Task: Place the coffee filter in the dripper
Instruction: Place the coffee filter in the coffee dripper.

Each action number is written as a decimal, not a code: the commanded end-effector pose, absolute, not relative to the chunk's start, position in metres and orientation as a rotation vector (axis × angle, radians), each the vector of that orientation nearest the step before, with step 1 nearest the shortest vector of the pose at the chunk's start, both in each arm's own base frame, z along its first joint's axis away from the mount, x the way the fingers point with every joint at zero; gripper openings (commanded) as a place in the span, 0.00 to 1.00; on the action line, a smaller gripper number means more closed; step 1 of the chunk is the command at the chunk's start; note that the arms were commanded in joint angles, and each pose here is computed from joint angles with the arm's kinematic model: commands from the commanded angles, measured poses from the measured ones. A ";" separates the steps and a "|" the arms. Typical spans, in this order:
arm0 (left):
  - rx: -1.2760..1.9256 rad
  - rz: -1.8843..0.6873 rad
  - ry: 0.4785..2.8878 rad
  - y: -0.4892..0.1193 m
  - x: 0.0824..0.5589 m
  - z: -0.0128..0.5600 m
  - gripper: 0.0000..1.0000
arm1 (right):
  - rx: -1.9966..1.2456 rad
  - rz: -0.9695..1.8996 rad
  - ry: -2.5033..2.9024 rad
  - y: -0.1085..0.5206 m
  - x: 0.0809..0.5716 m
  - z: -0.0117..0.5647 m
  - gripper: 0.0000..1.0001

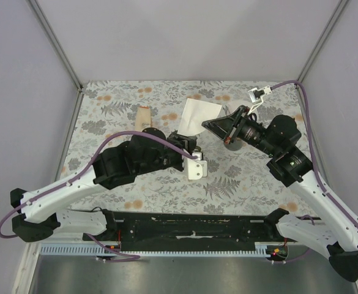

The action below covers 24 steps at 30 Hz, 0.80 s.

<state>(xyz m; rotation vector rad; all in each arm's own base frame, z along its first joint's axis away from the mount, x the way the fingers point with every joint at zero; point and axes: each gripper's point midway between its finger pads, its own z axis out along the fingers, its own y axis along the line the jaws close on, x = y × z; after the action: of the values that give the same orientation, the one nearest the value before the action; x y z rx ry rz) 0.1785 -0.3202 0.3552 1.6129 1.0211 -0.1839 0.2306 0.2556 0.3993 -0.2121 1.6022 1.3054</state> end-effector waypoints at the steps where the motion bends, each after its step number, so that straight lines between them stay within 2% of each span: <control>1: 1.470 -0.078 1.032 -0.309 0.195 0.388 0.46 | -0.210 1.308 1.544 0.252 0.229 0.416 0.00; 2: 1.468 -0.087 1.030 -0.308 0.193 0.390 0.44 | -0.212 1.307 1.547 0.253 0.230 0.415 0.00; 15: 1.419 -0.097 0.939 -0.301 0.186 0.408 0.44 | -0.227 1.296 1.535 0.253 0.229 0.417 0.00; 24: 1.434 0.028 0.966 -0.300 0.203 0.394 0.43 | -0.229 1.302 1.525 0.252 0.228 0.419 0.00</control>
<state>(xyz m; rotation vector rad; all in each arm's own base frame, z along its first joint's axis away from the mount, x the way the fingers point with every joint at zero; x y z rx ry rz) 0.1931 -0.3005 0.3885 1.4507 0.9926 -0.0608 0.2314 0.2553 0.3990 -0.2120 1.6013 1.2992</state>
